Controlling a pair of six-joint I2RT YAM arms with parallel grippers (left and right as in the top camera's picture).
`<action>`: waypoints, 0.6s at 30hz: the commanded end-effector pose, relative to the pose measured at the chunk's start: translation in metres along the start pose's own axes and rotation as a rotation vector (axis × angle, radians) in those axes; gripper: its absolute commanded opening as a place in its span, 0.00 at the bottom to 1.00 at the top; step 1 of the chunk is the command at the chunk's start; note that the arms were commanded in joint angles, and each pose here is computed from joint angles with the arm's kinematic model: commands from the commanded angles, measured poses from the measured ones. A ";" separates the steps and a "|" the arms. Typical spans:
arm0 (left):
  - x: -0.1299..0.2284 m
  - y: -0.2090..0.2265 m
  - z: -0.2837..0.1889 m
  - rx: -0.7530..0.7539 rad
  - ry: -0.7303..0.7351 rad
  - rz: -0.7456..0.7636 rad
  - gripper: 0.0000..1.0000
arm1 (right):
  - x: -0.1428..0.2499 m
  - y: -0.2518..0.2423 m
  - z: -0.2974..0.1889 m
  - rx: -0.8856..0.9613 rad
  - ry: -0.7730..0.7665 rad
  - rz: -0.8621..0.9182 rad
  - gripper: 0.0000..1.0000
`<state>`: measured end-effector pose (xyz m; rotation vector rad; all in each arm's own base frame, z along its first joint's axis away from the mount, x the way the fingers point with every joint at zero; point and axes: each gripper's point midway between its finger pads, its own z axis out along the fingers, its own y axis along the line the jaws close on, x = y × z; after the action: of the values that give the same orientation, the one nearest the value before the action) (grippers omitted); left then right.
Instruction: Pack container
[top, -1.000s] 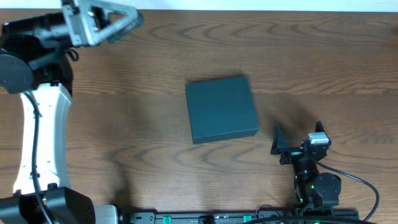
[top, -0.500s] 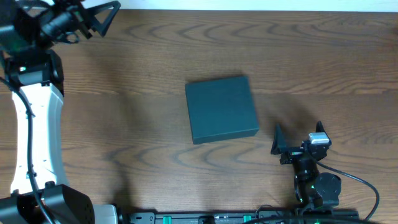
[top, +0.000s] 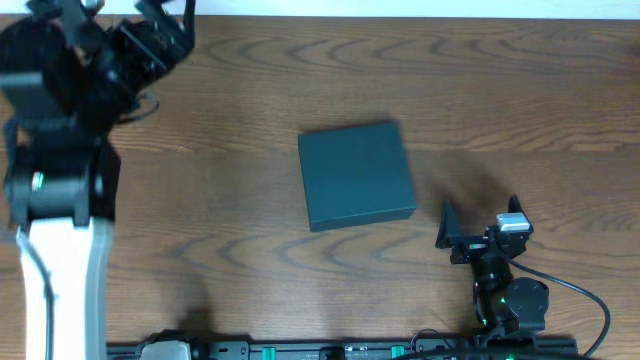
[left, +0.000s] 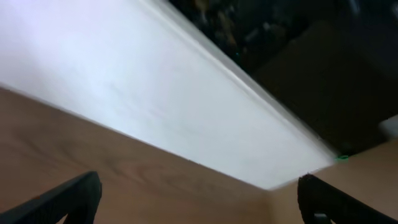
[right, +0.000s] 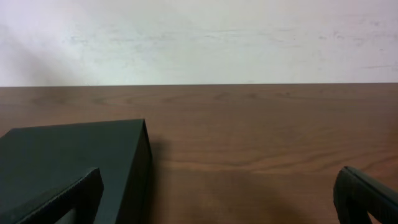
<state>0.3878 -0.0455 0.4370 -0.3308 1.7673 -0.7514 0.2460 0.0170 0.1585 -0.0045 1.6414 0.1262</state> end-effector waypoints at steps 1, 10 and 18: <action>-0.017 0.007 -0.031 -0.167 -0.101 0.304 0.99 | 0.000 0.003 0.000 -0.010 -0.001 0.012 0.99; -0.018 0.008 -0.096 -0.275 -0.193 0.341 0.99 | 0.000 0.003 0.000 -0.010 -0.001 0.012 0.99; 0.012 0.024 -0.129 -0.295 -0.230 0.351 0.98 | 0.000 0.003 0.000 -0.010 -0.001 0.012 0.99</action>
<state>0.2761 0.0010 0.4449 -0.2737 1.6631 -0.2437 0.2460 0.0170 0.1586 -0.0042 1.6410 0.1259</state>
